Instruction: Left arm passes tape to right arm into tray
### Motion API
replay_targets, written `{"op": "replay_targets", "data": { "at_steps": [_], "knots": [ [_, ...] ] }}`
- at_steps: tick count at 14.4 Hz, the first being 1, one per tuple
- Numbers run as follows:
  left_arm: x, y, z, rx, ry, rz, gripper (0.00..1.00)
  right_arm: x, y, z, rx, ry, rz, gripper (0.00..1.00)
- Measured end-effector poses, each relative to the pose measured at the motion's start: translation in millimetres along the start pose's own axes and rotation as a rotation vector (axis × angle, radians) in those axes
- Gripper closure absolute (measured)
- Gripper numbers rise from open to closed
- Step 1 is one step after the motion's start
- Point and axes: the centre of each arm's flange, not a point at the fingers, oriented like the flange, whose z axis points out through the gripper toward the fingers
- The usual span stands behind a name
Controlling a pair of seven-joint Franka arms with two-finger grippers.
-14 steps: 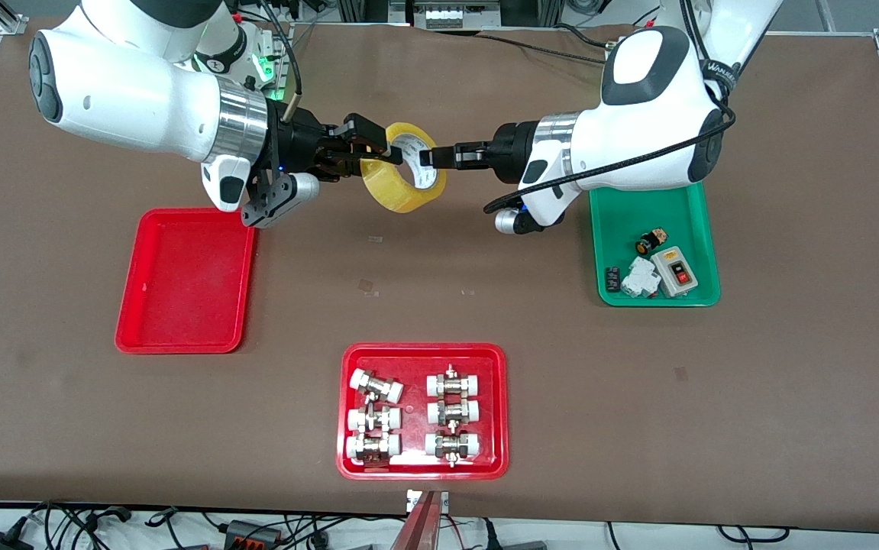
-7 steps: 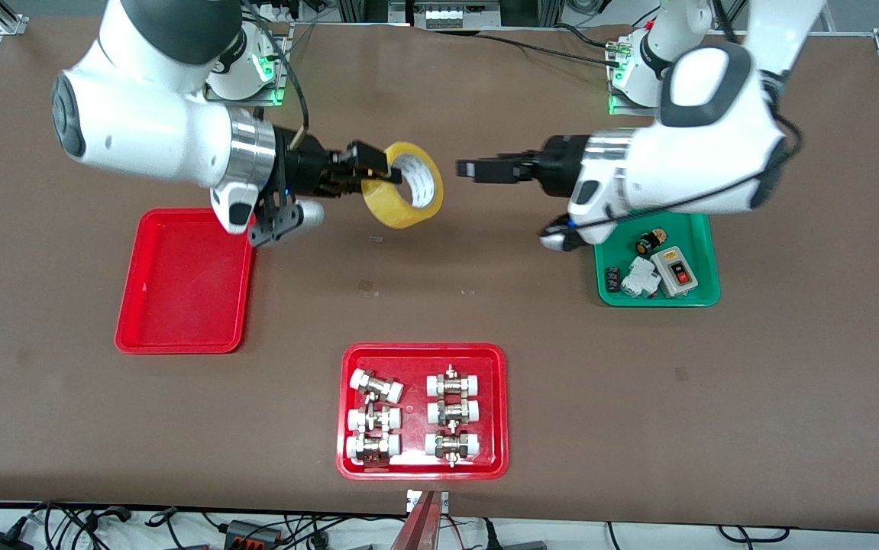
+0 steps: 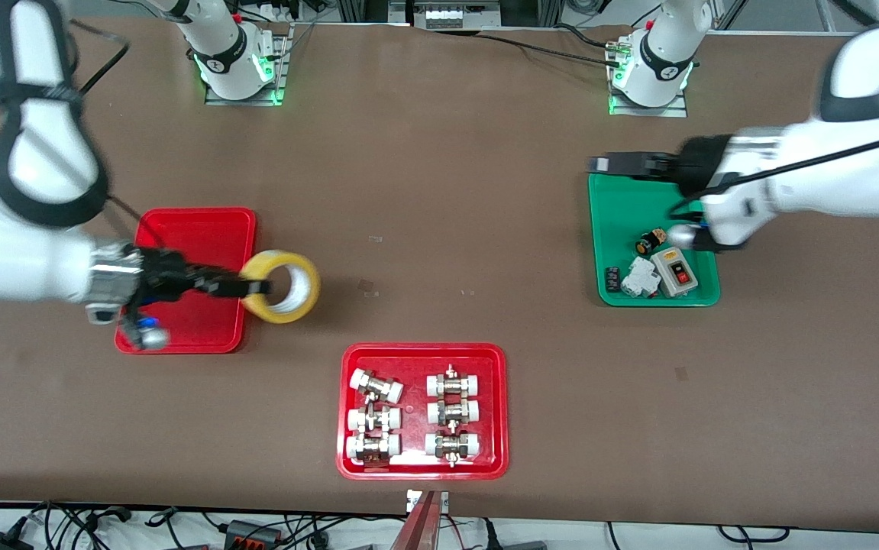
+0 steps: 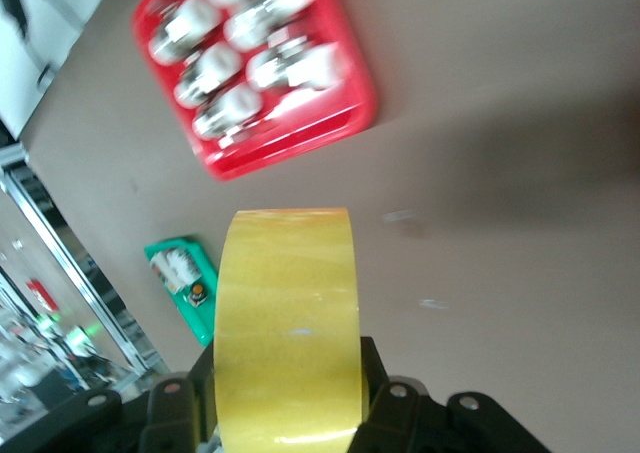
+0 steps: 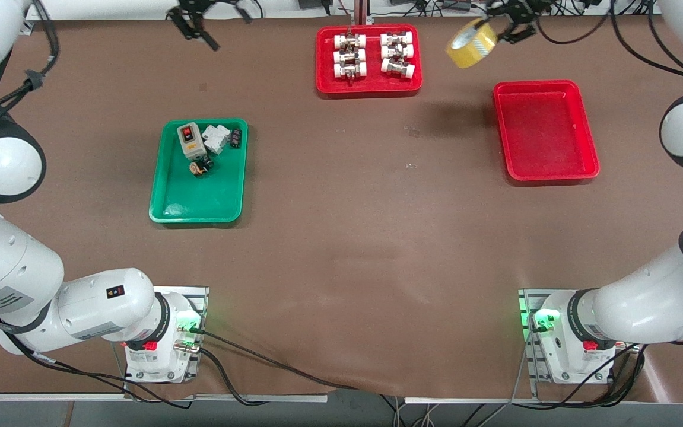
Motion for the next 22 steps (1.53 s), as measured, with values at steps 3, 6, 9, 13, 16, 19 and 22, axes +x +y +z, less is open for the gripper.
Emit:
{"op": "replay_targets", "data": {
  "at_steps": [3, 6, 9, 13, 16, 19, 22],
  "knots": [
    [-0.5, -62.9, -39.7, 0.158, 0.044, 0.116, 0.00, 38.7, 100.7, -21.3, 0.000, -0.069, -0.064, 0.46],
    [-6.4, -75.2, -58.9, 0.358, 0.069, 0.256, 0.00, 64.8, 195.1, -15.1, -0.006, -0.121, -0.179, 0.46],
    [-24.1, -45.0, -79.2, 0.534, 0.130, 0.338, 0.00, 78.4, 272.1, 1.6, 0.049, -0.156, -0.258, 0.46],
    [-33.5, -34.5, -95.8, 0.627, 0.208, 0.298, 0.00, 80.8, 297.4, 14.8, 0.076, -0.177, -0.295, 0.46],
    [-31.8, -59.1, -113.1, 0.621, 0.238, 0.237, 0.00, 78.8, 298.4, 26.2, 0.083, -0.198, -0.291, 0.35],
    [-38.0, -67.9, -117.6, 0.620, 0.294, 0.226, 0.00, 75.8, 301.8, 32.5, 0.082, -0.215, -0.289, 0.06],
    [-53.6, -69.6, -104.7, 0.628, 0.333, 0.233, 0.00, 76.7, 310.2, 32.2, -0.045, -0.233, -0.320, 0.00]
  ]
}}
